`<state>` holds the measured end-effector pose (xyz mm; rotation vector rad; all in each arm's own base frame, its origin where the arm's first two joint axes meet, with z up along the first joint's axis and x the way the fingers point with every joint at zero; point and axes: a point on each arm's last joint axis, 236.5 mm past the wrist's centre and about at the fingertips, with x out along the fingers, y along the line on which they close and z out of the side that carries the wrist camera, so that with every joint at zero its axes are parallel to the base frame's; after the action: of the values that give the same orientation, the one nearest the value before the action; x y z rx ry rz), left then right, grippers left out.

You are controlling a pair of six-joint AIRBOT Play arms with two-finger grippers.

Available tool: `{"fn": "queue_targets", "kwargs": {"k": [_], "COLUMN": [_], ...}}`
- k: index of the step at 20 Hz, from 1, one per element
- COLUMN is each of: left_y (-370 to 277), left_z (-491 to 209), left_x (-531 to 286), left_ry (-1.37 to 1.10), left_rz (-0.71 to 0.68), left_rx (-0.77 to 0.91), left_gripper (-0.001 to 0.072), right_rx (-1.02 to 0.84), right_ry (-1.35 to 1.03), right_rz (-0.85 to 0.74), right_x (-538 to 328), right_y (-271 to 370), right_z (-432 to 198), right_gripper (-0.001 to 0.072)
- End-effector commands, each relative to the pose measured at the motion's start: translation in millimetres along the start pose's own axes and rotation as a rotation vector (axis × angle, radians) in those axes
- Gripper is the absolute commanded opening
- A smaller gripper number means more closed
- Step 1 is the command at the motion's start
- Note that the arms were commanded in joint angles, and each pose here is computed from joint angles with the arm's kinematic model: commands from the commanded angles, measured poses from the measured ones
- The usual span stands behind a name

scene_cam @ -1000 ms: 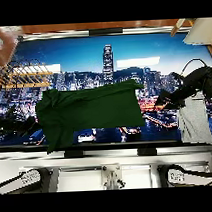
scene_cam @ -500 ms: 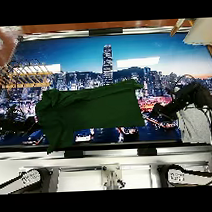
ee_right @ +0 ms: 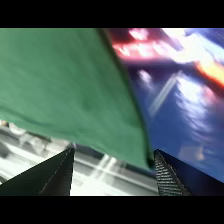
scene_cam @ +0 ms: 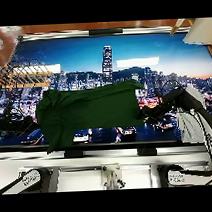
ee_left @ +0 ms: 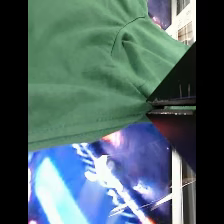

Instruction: Fold the shirts.

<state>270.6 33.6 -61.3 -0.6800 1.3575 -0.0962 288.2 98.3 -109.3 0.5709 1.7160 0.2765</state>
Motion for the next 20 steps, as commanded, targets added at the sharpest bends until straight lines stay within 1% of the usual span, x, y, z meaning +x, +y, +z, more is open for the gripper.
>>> {"fn": "queue_targets", "kwargs": {"k": [1, 3, 4, 5, 6, 8, 9, 11, 13, 14, 15, 17, 18, 20], "left_y": [-5.1, -12.7, -19.9, -26.7, -34.0, -57.5, -78.6, -141.8, -220.2, -261.0, -297.2, -347.0, -365.4, -387.5], "left_z": [-1.6, 2.5, 8.0, 14.6, 24.5, 53.7, 70.1, 94.3, 86.5, 67.1, 38.4, -26.8, -63.6, -126.3], "left_x": [-5.9, -10.8, -16.0, -23.1, -34.5, -75.3, -105.8, -189.0, -293.3, -351.3, -407.6, -494.8, -528.2, -561.1], "left_ry": [-0.008, -0.024, -0.041, -0.06, -0.095, -0.235, -0.337, -0.594, -0.883, -1.045, -1.212, -1.507, -1.638, -1.789], "left_rz": [-0.003, -0.024, -0.043, -0.056, -0.06, -0.057, -0.069, -0.128, -0.198, -0.222, -0.227, -0.217, -0.219, -0.254], "left_rx": [0.016, 0.02, 0.025, 0.036, 0.058, 0.133, 0.182, 0.306, 0.467, 0.559, 0.649, 0.778, 0.826, 0.875], "left_gripper": [0.0034, 0.0034, 0.0034, 0.0033, 0.0033, 0.0032, 0.0032, 0.0033, 0.0033, 0.0033, 0.0033, 0.0033, 0.0033, 0.0033], "right_rx": [-0.018, -0.043, -0.073, -0.094, -0.116, -0.225, -0.31, -0.464, -0.622, -0.69, -0.753, -0.825, -0.847, -0.868], "right_ry": [-0.038, -0.017, -0.003, 0.008, 0.014, -0.073, -0.168, -0.413, -0.744, -0.935, -1.157, -1.564, -1.714, -1.854], "right_rz": [-0.005, 0.025, 0.044, 0.055, 0.063, 0.067, 0.067, 0.033, -0.028, -0.061, -0.096, -0.108, -0.098, -0.077], "right_x": [11.3, 16.1, 16.9, 15.4, 10.6, -18.9, -47.2, -126.7, -238.1, -301.1, -371.8, -489.2, -527.5, -560.5], "right_y": [12.1, 27.4, 35.5, 41.3, 47.9, 67.0, 84.7, 124.9, 172.1, 195.2, 218.0, 251.2, 259.4, 262.3], "right_z": [8.0, 1.9, -2.3, -5.6, -7.9, 3.5, 14.2, 32.1, 29.6, 15.9, -11.1, -89.6, -132.8, -198.9], "right_gripper": [0.0551, 0.0383, 0.0275, 0.0141, 0.008, 0.0079, 0.0079, 0.0079, 0.0079, 0.0079, 0.0079, 0.0079, 0.0079, 0.0079]}}
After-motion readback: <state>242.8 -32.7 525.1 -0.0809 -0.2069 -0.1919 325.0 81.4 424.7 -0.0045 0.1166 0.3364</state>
